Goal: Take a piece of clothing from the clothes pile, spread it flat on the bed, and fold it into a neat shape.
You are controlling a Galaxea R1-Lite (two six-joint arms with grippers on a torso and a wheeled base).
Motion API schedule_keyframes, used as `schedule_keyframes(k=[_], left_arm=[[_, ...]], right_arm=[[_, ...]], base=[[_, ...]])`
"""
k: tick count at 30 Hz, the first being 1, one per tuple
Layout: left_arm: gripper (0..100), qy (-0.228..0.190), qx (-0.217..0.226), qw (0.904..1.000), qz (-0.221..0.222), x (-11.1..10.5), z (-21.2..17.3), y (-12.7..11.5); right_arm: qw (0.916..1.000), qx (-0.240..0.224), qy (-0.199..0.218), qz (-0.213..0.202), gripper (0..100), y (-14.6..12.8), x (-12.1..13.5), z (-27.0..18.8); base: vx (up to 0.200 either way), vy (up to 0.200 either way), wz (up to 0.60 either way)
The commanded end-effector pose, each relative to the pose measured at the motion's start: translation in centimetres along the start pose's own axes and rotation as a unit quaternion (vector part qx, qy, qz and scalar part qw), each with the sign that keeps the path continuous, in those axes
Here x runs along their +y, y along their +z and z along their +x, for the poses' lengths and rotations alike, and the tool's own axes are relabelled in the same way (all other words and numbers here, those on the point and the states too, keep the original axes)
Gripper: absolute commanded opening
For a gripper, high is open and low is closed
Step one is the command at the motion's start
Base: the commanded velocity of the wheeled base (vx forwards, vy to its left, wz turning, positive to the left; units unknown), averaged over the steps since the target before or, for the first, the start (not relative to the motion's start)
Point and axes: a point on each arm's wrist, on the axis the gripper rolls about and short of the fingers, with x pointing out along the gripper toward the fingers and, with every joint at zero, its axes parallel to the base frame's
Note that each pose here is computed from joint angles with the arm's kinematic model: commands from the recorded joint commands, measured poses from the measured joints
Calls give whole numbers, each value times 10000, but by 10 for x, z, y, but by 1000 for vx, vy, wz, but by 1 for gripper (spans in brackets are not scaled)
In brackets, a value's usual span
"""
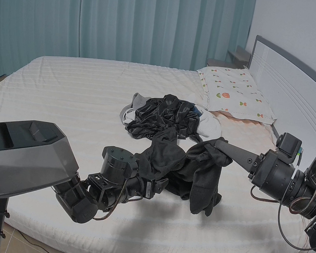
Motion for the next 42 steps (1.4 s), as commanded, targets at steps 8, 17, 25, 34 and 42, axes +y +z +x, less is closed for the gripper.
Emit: schedule_keyframes(k=[8, 17, 25, 34, 42], left_arm=[[100, 200, -314, 9992, -145, 20, 52, 0], [100, 864, -639, 9935, -384, 61, 99, -2], [0, 1060, -374, 9801, -1635, 65, 96, 15], [0, 57, -176, 9677, -2516, 30, -24, 76], [0, -575, -286, 9613, -2678, -3, -107, 95]], right_arm=[[9997, -160, 137, -84, 0, 7, 10, -8], [9978, -596, 151, -267, 0, 27, 18, -26], [9988, -346, -337, -54, 0, 15, -16, -11], [9982, -68, -578, 120, 0, -1, -49, 16], [9941, -738, -789, -79, 0, 6, -56, 52]], base=[[0, 0, 0], [0, 0, 0], [0, 0, 0], [0, 0, 0], [0, 0, 0]])
